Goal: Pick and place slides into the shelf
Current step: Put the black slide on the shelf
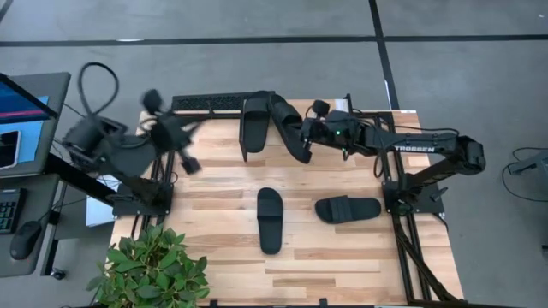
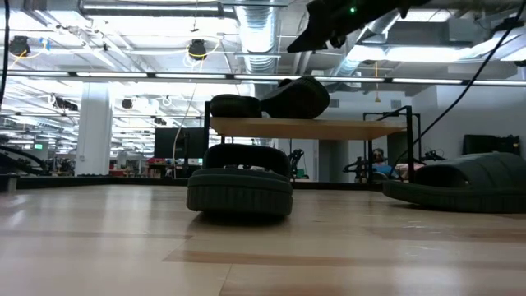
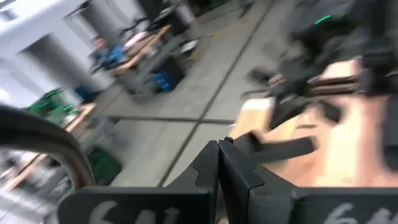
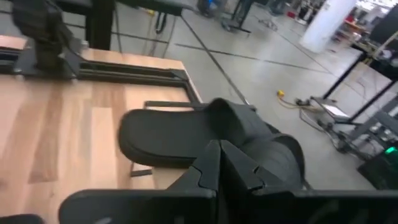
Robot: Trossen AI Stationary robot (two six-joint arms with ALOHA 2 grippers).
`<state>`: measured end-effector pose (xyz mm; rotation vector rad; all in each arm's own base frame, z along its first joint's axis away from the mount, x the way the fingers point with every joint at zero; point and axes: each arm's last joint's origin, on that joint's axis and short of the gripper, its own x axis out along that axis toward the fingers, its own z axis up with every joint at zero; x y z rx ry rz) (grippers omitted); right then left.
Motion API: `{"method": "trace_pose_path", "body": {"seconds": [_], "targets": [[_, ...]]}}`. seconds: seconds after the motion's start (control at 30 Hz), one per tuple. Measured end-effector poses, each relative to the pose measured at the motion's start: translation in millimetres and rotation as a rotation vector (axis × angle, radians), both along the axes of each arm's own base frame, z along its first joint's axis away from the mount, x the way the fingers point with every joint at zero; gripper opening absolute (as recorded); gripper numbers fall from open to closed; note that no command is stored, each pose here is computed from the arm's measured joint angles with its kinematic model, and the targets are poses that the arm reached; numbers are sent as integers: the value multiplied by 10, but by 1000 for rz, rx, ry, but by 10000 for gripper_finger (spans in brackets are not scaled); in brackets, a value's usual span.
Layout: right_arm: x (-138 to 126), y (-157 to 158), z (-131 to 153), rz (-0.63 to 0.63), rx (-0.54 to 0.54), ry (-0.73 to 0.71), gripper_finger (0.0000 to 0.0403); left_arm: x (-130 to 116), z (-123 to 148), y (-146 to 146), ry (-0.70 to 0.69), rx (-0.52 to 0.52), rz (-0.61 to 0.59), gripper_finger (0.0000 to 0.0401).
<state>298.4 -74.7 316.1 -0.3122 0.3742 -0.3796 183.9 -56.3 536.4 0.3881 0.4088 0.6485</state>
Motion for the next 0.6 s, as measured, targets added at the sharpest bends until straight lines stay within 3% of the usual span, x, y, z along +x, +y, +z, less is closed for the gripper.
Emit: {"method": "trace_pose_path", "body": {"seconds": [0.13,0.23,0.47,0.6], "targets": [[-29,-67,59,-24,2,-5,0,334,60,19,-30,-9,-113,0],[-61,-114,107,-44,24,71,0,453,75,114,-52,-32,-143,0],[-149,-190,85,-264,-22,225,0,712,-78,325,-23,-83,-100,0],[-242,-244,-26,-318,37,334,0,917,-248,417,0,-71,-107,0]]}}
